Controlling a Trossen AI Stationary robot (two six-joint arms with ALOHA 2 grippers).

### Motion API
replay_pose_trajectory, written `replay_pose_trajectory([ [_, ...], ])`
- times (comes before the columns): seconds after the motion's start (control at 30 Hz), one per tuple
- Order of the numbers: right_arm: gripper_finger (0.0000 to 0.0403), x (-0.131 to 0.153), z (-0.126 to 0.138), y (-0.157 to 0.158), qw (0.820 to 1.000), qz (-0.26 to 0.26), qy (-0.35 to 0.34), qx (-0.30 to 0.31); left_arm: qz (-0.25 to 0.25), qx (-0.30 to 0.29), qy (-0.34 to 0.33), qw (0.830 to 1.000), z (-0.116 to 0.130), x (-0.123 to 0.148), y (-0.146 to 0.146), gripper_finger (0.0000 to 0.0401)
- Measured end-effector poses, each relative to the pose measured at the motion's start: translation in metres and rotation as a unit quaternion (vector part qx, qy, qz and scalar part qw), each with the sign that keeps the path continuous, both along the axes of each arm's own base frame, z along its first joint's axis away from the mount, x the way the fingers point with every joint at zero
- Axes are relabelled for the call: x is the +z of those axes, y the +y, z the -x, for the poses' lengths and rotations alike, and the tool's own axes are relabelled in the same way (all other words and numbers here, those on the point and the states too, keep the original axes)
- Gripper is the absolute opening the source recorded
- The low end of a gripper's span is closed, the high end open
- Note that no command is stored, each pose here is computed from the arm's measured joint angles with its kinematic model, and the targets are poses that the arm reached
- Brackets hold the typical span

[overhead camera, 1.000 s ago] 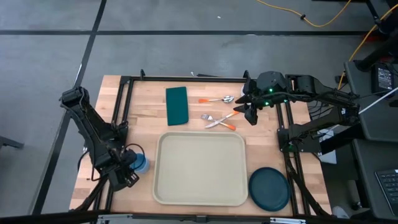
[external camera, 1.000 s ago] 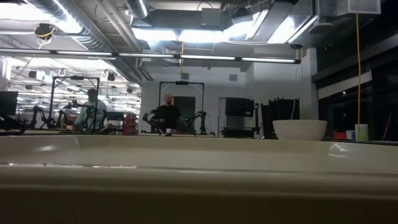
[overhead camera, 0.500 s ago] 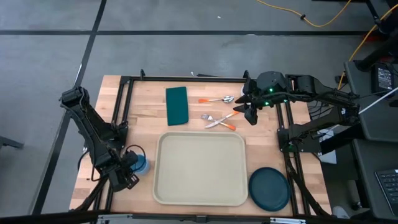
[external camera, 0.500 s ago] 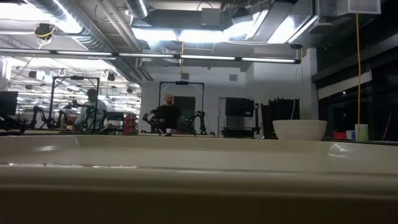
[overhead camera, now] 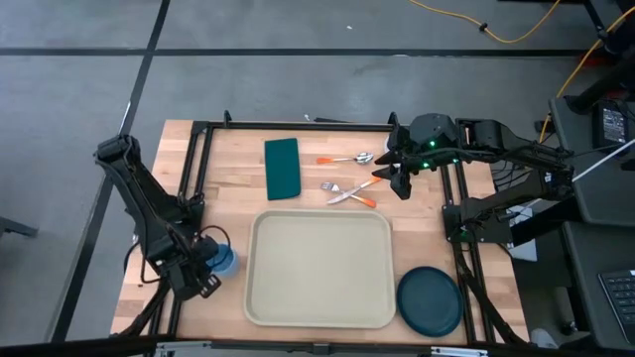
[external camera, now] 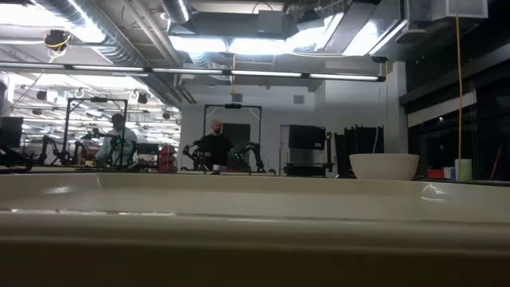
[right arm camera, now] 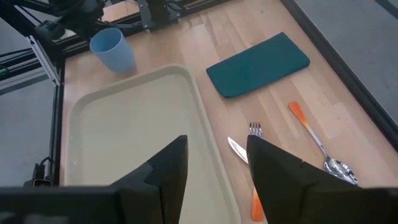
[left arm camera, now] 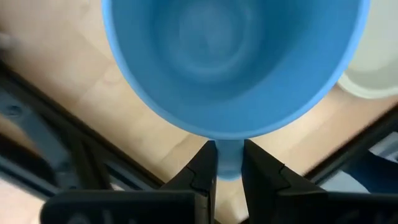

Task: Set up tray
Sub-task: Put the blue mug on the gray tray

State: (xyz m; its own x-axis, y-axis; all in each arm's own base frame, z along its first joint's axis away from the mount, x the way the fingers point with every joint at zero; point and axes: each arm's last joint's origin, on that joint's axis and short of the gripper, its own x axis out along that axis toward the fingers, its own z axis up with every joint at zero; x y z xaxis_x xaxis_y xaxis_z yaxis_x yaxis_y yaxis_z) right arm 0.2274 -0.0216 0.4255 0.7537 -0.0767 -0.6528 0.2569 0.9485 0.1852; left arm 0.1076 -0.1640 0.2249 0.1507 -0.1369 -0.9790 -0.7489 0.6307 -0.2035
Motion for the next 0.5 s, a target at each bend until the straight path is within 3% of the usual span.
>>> replay_pose_trajectory([
  [0.17, 0.0170, 0.000, 0.000, 0.000, 1.000, 0.001, 0.000, 0.001, -0.034, 0.009, -0.018, 0.999, 0.005, 0.014, 0.014, 0.0039],
  [0.33, 0.0170, 0.000, 0.000, 0.000, 1.000, 0.001, 0.000, 0.000, -0.054, -0.021, -0.058, 0.997, 0.000, 0.023, 0.029, 0.0039],
  [0.5, 0.0170, 0.001, -0.001, 0.000, 1.000, 0.000, -0.009, -0.001, -0.078, -0.058, -0.054, 0.994, -0.008, 0.027, 0.049, 0.0038],
])
